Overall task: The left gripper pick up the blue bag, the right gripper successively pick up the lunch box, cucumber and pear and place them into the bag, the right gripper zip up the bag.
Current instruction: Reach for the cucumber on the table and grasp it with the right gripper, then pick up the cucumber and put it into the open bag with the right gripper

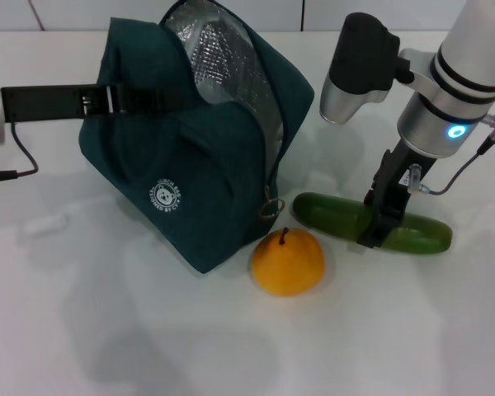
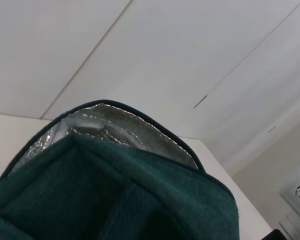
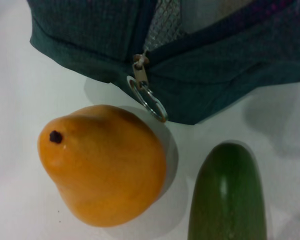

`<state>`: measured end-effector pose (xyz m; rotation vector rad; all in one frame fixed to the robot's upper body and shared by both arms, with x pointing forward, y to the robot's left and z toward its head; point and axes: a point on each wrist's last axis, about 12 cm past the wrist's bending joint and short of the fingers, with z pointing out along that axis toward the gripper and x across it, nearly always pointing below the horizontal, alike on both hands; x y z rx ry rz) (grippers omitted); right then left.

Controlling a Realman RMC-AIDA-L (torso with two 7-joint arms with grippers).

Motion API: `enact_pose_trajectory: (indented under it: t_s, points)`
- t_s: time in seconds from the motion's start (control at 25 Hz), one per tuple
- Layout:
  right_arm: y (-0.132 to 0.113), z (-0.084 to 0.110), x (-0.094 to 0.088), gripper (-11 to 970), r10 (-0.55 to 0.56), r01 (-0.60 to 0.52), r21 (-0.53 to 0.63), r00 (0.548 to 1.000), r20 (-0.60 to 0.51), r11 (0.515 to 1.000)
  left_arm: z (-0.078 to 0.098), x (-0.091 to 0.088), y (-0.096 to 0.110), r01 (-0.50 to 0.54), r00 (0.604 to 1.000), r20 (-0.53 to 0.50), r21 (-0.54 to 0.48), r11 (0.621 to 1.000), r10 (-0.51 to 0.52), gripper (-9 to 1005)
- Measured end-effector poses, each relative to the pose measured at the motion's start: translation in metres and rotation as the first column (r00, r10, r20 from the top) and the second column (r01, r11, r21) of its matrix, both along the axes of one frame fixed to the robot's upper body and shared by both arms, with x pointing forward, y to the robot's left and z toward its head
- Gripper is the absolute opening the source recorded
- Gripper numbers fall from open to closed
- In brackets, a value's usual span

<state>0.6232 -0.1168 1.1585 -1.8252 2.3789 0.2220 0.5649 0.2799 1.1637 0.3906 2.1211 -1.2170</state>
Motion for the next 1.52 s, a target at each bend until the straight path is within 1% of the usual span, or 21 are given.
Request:
enact_pose_trajectory:
  t_s: [0.28,1.28,1.52]
  points:
    - [0.0002,-0.0007,-0.0005,688,0.005,-0.005,-0.007,1.000,0.001,1.000,-0.0005,-0.0007,0.0000,0.000,1.000,-0.001,-0.003,1.000,0.000,39]
    - [0.0001,-0.0032,-0.0011,689,0.011,-0.012,-0.024,1.000,-0.004,1.000,0.0001,-0.0003,-0.0008,0.003,1.000,0.002,-0.005,1.000,-0.003,39]
    - [0.0005,-0.0038,-0.0002,665,0.009,-0.009,-0.024,1.000,0.000,1.000,0.0001,-0.0003,-0.0008,0.003,1.000,0.002,-0.005,1.000,-0.003,38]
